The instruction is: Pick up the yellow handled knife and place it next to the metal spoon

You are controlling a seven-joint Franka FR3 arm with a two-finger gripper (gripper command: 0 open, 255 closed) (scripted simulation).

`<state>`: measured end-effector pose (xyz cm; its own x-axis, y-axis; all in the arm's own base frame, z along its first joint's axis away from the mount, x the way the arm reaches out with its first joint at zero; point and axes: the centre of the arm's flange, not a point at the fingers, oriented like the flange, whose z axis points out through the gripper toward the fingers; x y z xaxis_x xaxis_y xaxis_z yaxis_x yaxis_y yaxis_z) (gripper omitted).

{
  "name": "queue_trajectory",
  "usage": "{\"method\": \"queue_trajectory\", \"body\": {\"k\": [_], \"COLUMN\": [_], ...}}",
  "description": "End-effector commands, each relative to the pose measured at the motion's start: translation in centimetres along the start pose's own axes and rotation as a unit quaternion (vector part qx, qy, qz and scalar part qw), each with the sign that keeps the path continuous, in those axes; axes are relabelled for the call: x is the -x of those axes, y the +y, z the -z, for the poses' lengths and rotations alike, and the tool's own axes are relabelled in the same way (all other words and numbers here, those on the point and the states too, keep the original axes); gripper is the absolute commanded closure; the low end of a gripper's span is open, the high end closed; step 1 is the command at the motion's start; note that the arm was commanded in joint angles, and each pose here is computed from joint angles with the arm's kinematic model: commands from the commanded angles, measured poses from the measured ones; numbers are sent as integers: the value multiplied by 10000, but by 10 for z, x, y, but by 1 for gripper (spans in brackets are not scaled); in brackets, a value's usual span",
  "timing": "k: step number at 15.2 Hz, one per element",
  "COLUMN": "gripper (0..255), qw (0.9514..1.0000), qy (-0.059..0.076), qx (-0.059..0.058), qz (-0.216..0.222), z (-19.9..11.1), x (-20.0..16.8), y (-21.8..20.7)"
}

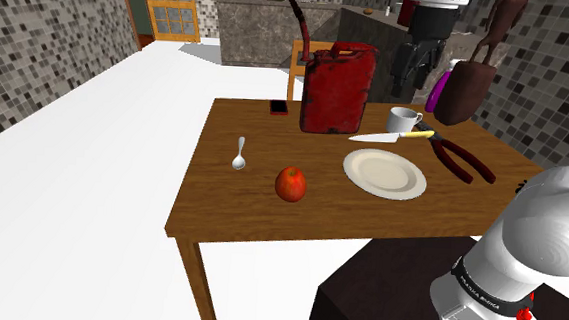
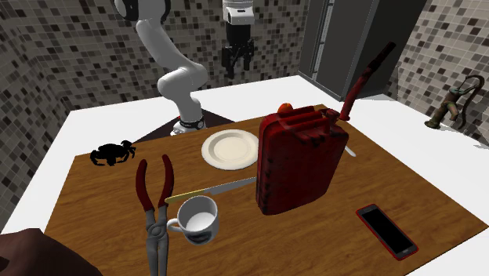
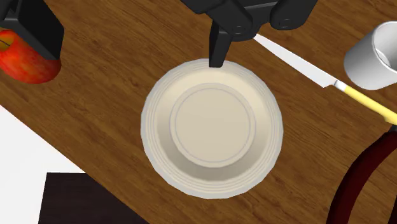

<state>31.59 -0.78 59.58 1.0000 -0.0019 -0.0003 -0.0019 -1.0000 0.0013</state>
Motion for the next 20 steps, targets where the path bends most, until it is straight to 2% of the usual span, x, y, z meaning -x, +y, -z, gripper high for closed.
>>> {"method": "queue_trajectory", "body": {"k": [1,5,10,15,20], "gripper": [0,0,0,0,0], "qw": [10000,9979,9893,9742,9527], "qy": [0,-13,-28,-44,-59], "qx": [0,5,12,19,26], "qz": [0,649,1457,2255,3038], "z": [0,-31,-70,-109,-148], "x": [0,1,-5,-19,-42], "y": [0,42,95,146,194]}}
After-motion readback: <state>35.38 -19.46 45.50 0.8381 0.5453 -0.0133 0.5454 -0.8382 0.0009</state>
